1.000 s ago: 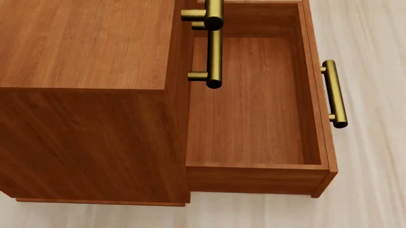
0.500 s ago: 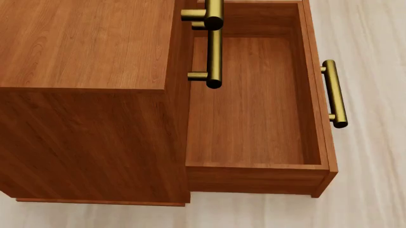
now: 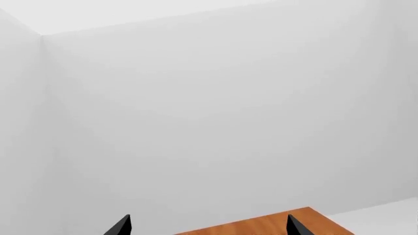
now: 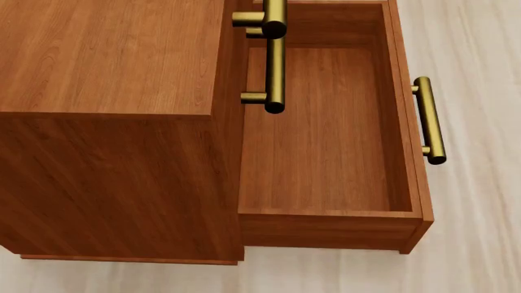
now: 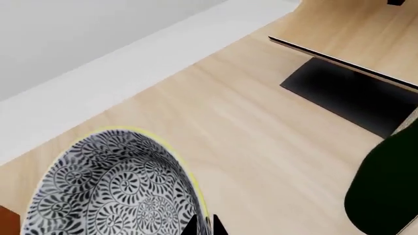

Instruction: Put the bowl in the bottom drawer of the cabinet.

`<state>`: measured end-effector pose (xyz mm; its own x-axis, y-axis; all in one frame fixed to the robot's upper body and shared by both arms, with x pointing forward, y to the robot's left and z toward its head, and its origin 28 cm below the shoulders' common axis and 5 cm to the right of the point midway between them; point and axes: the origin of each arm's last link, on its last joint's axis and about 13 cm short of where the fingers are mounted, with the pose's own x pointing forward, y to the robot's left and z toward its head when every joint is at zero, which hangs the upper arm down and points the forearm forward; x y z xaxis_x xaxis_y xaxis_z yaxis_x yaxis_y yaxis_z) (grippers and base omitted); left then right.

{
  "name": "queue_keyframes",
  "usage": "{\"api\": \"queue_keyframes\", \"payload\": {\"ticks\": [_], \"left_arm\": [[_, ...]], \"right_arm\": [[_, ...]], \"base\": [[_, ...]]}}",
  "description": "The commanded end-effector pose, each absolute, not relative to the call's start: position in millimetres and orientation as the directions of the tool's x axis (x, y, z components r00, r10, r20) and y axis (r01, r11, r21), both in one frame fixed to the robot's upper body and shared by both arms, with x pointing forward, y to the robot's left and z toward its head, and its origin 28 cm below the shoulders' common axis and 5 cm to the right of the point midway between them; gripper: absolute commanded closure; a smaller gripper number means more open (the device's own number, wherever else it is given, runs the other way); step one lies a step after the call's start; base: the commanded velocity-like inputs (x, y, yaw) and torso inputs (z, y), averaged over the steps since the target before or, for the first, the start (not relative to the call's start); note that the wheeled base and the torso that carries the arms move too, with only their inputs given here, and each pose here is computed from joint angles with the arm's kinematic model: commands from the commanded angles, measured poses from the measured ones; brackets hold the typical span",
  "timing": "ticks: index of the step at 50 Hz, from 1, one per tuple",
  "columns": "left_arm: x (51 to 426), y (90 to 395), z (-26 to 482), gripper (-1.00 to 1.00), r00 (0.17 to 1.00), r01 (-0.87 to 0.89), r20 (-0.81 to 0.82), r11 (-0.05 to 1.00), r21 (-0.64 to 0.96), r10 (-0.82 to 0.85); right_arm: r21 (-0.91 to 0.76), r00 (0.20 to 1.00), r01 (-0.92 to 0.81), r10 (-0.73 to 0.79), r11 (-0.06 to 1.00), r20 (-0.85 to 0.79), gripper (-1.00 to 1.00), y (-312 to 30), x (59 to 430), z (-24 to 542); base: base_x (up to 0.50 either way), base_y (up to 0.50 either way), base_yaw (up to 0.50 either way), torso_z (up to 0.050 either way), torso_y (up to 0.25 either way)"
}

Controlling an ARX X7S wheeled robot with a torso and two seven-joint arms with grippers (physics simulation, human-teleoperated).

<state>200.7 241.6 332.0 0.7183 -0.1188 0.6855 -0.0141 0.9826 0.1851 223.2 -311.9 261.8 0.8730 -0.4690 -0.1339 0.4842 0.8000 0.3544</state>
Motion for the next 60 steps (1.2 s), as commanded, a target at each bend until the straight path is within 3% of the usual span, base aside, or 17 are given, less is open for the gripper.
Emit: {"api": "queue_keyframes", "payload": {"ticks": [1, 23, 60], "left_arm": [[201, 242, 331, -1.00, 0.720, -0.013, 0.684, 0.983, 0.185, -0.119], [205, 240, 329, -1.00, 0.720, -0.009, 0.683, 0.983, 0.183, -0.121], [205, 240, 328, -1.00, 0.725, -0.008, 0.678, 0.982, 0.189, -0.124]], "right_arm": [[0.379, 0.892, 0.442, -0.442, 0.813, -0.091, 1.00, -305, 227, 275], [0.415, 0.916, 0.369, -0.401, 0.832, -0.010, 1.00, -291, 228, 308], [0.392, 0.950, 0.296, -0.311, 0.871, -0.026, 1.00, -264, 285, 320]], "base": [[0.00, 0.00, 0.00, 0.000, 0.000], [0.00, 0.00, 0.00, 0.000, 0.000], [0.00, 0.00, 0.00, 0.000, 0.000]]}}
